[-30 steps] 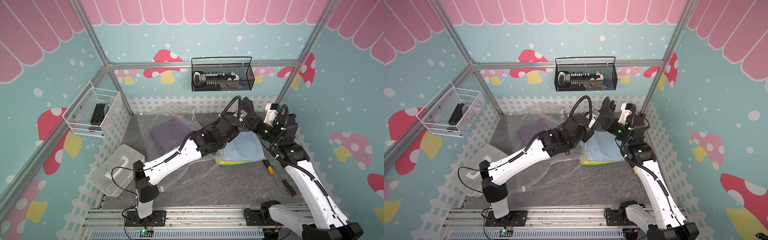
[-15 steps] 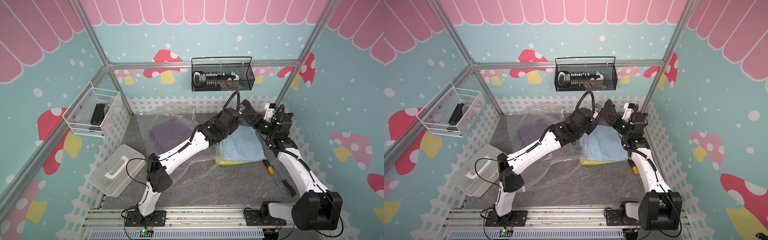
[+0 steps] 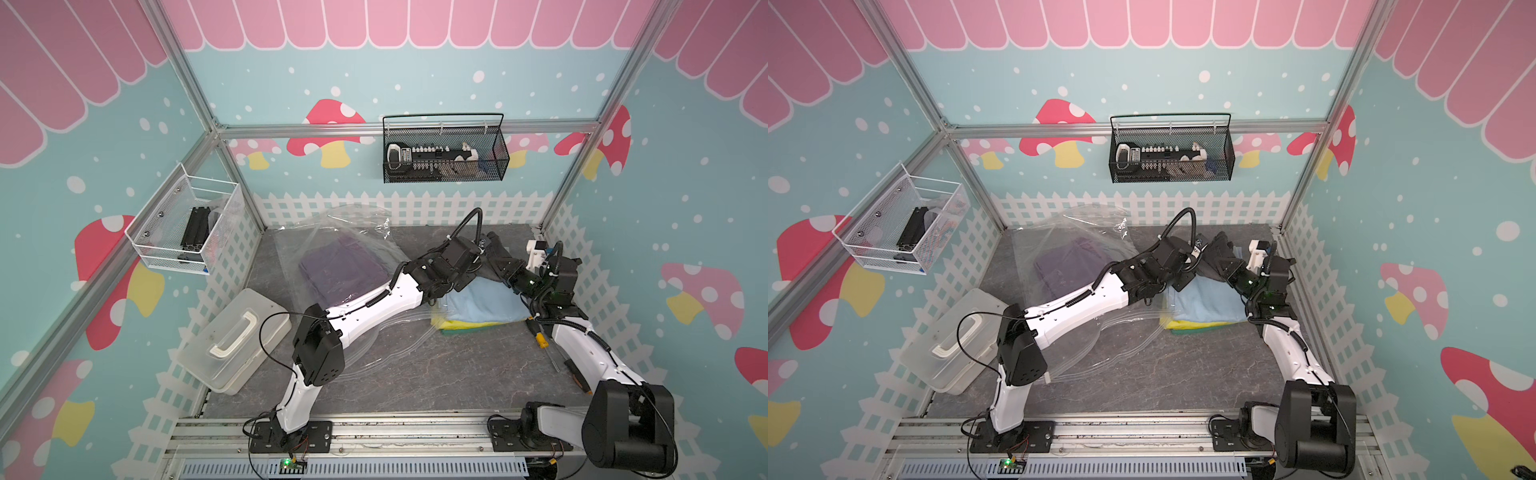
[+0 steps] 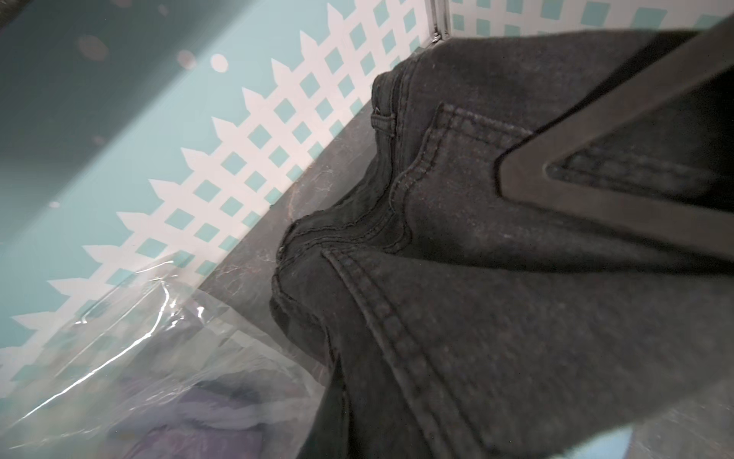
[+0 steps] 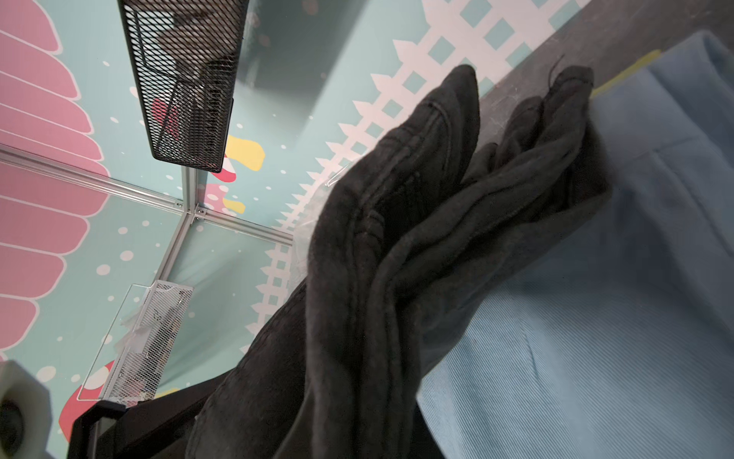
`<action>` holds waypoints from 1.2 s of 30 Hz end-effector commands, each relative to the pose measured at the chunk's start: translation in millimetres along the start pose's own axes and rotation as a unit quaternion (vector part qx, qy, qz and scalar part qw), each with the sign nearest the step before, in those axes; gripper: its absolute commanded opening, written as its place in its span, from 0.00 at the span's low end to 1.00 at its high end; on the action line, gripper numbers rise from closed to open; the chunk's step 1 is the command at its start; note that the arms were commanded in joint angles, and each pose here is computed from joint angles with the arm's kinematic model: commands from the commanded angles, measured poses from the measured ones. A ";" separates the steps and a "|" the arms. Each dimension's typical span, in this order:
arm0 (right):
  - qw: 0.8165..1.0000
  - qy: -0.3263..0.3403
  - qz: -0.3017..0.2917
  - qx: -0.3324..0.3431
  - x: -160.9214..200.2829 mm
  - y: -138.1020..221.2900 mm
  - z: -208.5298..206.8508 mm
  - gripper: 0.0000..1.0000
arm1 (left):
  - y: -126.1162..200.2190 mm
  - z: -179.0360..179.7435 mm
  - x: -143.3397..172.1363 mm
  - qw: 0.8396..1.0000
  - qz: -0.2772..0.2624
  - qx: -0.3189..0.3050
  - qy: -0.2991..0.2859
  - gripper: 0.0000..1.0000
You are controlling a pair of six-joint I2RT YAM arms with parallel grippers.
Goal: Take the trousers out of the vacuum bag
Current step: Place the trousers at the center of the board.
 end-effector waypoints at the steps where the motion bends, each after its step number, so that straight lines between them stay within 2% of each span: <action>1: 1.000 0.005 0.007 0.000 9.7 13.8 -8.7 0.00 | 27.0 29.8 -22.6 0.995 -0.064 -0.017 0.069 0.00; 4: 1.000 -0.001 0.015 0.016 20.8 19.5 -19.1 0.00 | 23.9 19.0 -9.8 0.996 -0.054 0.007 0.071 0.00; 14: 0.993 -0.066 0.034 0.088 56.9 36.8 -51.8 0.00 | 20.0 -18.5 30.3 0.997 -0.012 0.049 0.053 0.27; 19: 0.990 -0.085 0.041 0.109 70.8 44.0 -59.0 0.02 | 25.3 -36.9 53.5 0.995 0.014 0.085 0.046 0.56; 22: 0.987 -0.088 0.043 0.129 77.1 49.3 -62.8 0.06 | 34.0 -43.5 63.4 0.993 0.024 0.105 0.047 0.66; 25: 0.983 -0.087 0.043 0.154 81.9 54.8 -67.0 0.14 | 43.0 -45.6 71.6 0.991 0.031 0.120 0.057 0.70; 32: 0.973 -0.062 0.053 0.216 84.7 64.6 -74.1 0.38 | 73.6 -39.9 76.6 0.983 0.032 0.152 0.101 0.71; 36: 0.969 -0.030 0.056 0.240 74.8 68.9 -68.1 0.46 | 86.8 -38.5 75.1 0.975 0.035 0.174 0.134 0.70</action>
Point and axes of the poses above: each gripper's point midway between its finger pads, its own y axis back along the fingers, its own z axis along the line the jaws close on, x = y × z, the point moved 8 cm from there along y, back along the fingers, and after that the axes turned 6 degrees about y, right-handed, at the moved point
